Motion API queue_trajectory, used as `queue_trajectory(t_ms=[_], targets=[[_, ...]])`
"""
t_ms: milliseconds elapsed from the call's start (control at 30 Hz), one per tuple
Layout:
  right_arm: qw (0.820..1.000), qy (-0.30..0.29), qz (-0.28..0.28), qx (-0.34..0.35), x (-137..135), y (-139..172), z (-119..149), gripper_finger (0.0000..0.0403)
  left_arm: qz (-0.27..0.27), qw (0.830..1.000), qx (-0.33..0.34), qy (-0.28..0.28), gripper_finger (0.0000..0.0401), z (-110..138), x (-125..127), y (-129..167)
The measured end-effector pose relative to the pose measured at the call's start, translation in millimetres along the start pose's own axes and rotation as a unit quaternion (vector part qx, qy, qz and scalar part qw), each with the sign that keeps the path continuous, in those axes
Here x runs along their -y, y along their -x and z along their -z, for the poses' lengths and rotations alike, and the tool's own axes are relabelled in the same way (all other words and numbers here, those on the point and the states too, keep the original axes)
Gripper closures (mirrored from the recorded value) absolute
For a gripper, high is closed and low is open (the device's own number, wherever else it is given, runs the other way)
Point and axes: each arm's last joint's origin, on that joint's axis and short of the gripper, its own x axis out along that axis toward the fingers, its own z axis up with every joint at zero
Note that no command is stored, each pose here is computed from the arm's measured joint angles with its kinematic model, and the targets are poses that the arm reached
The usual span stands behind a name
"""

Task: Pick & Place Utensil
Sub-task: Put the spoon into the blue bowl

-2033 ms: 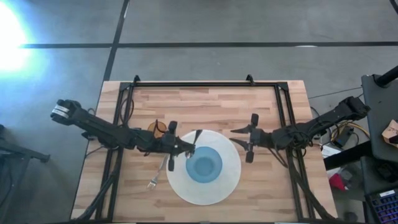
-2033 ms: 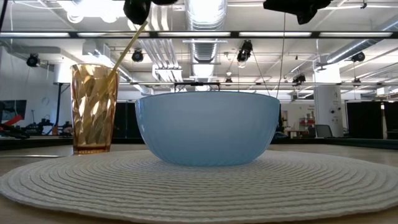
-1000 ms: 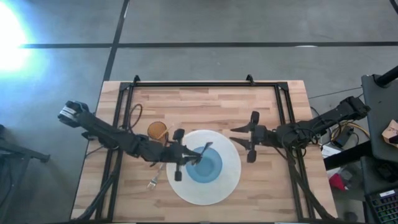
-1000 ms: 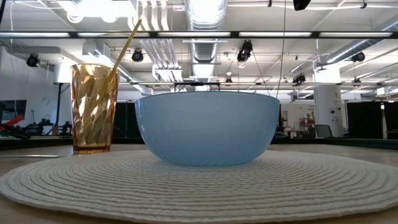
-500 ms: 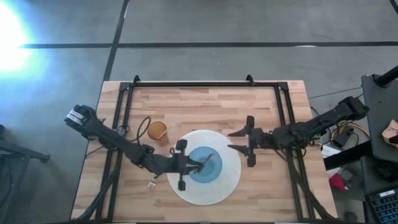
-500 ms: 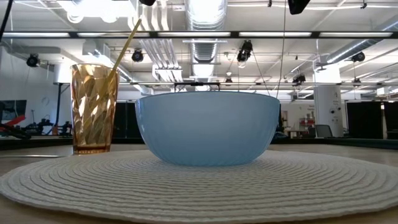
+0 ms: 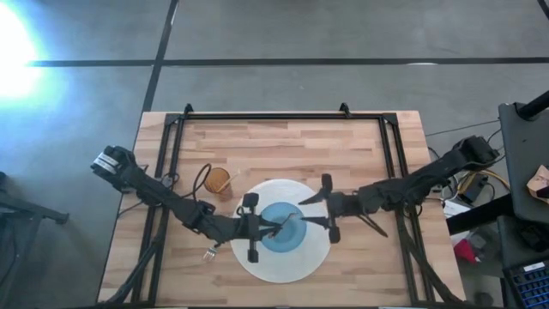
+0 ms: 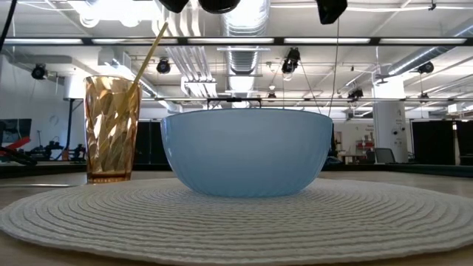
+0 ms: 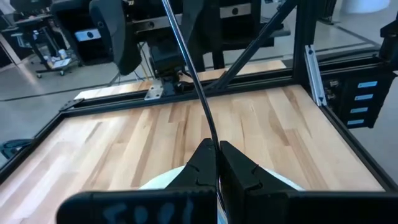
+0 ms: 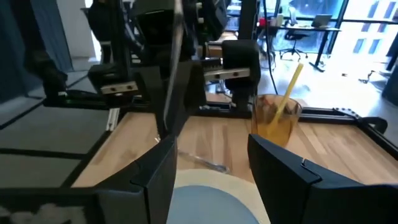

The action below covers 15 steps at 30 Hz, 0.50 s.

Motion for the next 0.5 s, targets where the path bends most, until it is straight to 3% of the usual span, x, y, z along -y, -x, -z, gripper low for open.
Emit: queue_trajectory(t_ms=[500], targets=[[0.998,0.042,-0.04,0.006,-15.3,-37.9,-17.5,0.0213,0.0,1.0,-0.002,-0.016,0.0401,0.7,0.0,0.0]])
